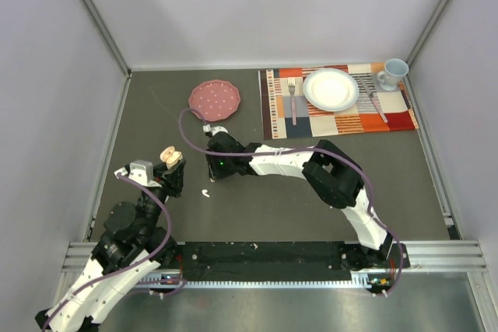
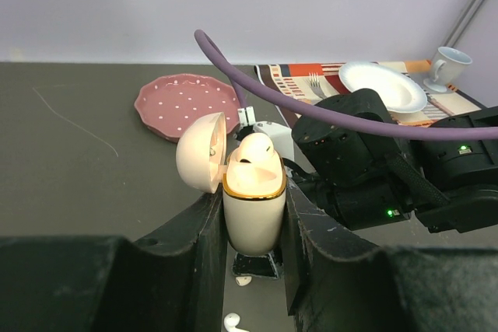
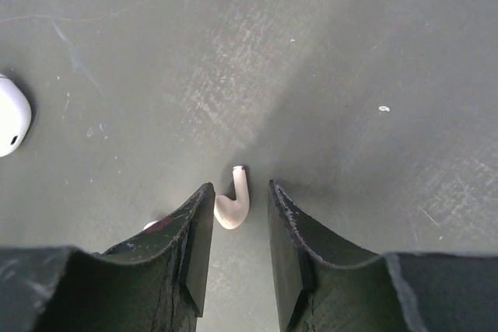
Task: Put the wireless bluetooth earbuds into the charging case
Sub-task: Move the left earbud to the center of the board.
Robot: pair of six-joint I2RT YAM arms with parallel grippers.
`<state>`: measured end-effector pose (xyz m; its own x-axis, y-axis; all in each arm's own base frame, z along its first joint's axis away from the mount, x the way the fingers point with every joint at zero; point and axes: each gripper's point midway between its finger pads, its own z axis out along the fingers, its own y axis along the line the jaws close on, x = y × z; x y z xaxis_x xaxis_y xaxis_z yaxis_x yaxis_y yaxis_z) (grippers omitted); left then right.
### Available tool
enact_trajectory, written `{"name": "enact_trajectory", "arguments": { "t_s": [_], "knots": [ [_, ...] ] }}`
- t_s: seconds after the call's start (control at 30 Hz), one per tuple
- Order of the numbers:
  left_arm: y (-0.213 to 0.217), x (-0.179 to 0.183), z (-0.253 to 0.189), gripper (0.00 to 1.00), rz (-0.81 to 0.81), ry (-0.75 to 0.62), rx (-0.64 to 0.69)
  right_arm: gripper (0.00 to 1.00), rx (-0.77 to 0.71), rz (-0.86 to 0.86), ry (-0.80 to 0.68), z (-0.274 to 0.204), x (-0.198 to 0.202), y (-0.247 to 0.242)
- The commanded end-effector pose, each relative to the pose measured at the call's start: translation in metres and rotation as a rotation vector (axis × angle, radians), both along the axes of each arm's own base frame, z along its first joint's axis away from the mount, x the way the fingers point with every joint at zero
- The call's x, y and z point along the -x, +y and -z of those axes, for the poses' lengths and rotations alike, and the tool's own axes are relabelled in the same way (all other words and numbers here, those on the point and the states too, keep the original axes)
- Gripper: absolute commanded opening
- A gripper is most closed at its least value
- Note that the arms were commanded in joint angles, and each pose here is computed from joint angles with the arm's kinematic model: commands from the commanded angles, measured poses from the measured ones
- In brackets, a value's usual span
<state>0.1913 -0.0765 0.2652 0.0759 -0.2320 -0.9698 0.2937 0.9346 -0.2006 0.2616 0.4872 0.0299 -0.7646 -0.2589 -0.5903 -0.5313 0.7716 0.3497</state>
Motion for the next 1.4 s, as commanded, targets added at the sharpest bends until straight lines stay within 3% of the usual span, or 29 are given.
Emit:
{"name": "enact_trajectory", "arguments": {
  "t_s": [0.0, 0.5, 0.7, 0.93, 1.17, 1.37],
  "knots": [
    [0.014, 0.013, -0.025, 0.0, -0.009, -0.099, 0.115, 0.34, 0.037, -0.05, 0.001, 0.007, 0.019, -0.007],
    [0.015, 0.015, -0.029, 0.0, -0.006, -0.109, 0.116, 0.31, 0.092, -0.051, -0.018, 0.018, 0.031, -0.018],
    [0.015, 0.016, -0.03, 0.0, -0.001, -0.112, 0.121, 0.24, 0.11, -0.055, -0.037, 0.017, 0.031, -0.026],
    [0.014, 0.016, -0.03, 0.0, 0.002, -0.113, 0.126, 0.13, 0.163, -0.078, -0.106, 0.003, 0.023, -0.07],
    [0.011, 0.015, -0.028, 0.0, 0.012, -0.113, 0.123, 0.16, 0.224, -0.243, -0.155, -0.012, 0.05, -0.133],
    [0.005, 0.013, -0.026, 0.0, 0.031, -0.119, 0.125, 0.19, 0.362, -0.33, -0.182, 0.004, 0.07, -0.196]
  ]
}}
